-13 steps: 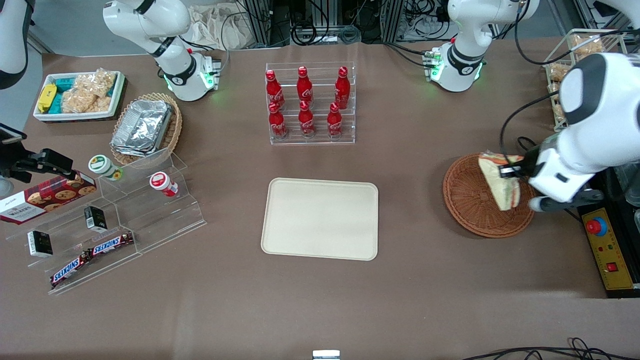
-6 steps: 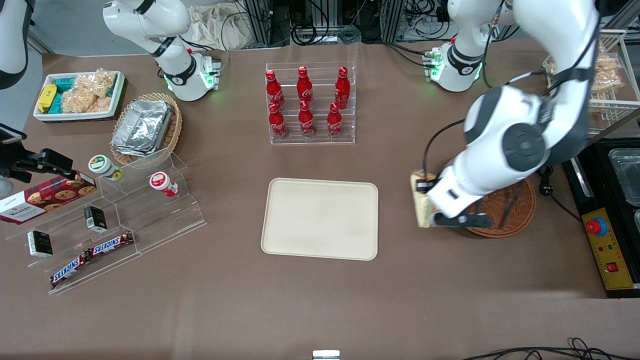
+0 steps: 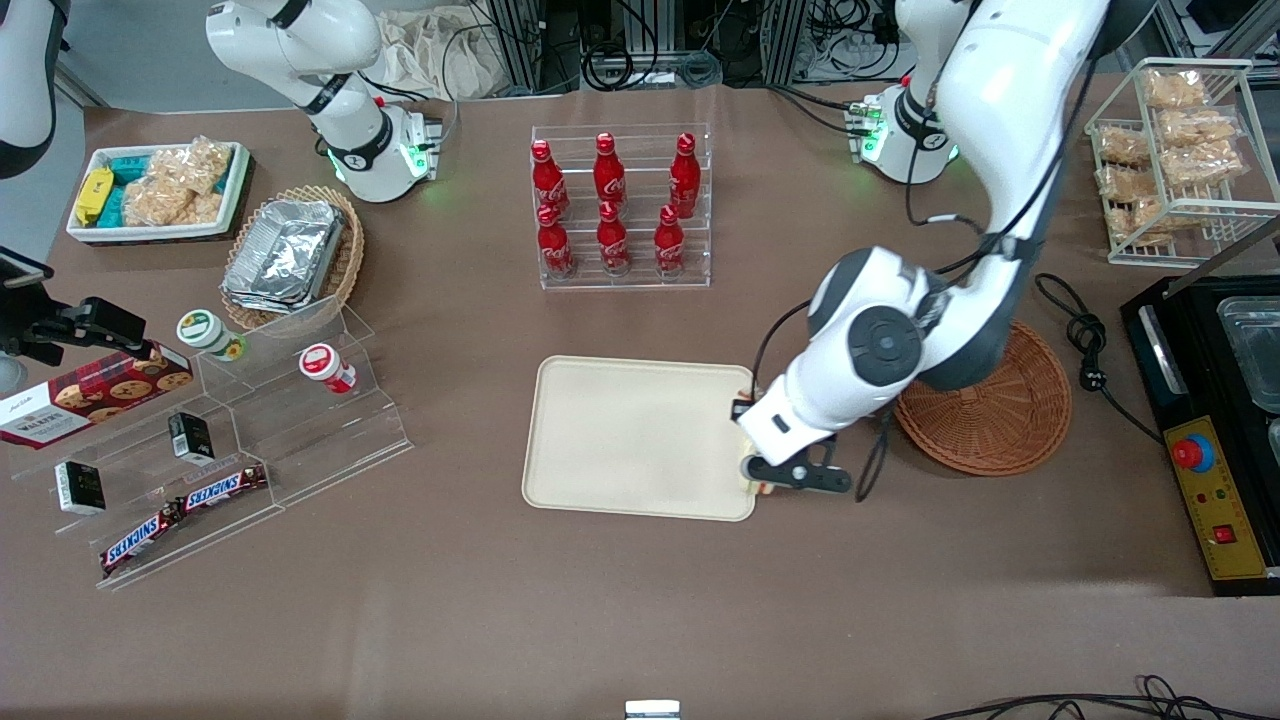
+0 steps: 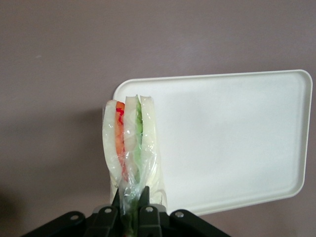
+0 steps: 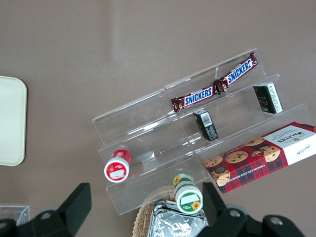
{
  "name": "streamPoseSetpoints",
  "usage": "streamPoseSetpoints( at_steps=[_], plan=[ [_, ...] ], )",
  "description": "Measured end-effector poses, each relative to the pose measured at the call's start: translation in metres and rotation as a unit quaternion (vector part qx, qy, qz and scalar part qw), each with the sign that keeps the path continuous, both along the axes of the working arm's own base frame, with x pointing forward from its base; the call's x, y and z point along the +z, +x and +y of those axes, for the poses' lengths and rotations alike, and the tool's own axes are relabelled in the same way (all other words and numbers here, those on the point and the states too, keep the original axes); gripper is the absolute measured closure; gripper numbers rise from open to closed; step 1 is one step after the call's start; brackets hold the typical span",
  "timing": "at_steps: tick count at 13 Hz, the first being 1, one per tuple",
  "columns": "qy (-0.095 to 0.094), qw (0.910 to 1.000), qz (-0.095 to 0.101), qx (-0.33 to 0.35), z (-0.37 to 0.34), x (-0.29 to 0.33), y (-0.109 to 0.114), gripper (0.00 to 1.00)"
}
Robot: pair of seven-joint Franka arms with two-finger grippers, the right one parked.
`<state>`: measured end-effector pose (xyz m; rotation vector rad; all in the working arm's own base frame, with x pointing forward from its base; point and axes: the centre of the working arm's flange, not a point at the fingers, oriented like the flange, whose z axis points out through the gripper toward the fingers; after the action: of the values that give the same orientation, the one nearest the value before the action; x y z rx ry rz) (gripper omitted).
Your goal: Place sandwich from basket to tray
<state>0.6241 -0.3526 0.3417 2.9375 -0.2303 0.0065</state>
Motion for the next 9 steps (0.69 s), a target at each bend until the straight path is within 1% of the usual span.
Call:
streamPoseSetpoints(
  at_steps=[1, 4, 9],
  plan=[
    [0.0, 1.0, 0.001, -0.005, -0.007, -0.012, -0.002, 0.86],
    [0.007, 0.9997, 0.02, -0.014, -0.018, -0.043, -0.009, 0.86],
    [0.016, 0.9986, 0.048, -0.014, -0.017, -0.084, -0.012, 0.87]
  ],
)
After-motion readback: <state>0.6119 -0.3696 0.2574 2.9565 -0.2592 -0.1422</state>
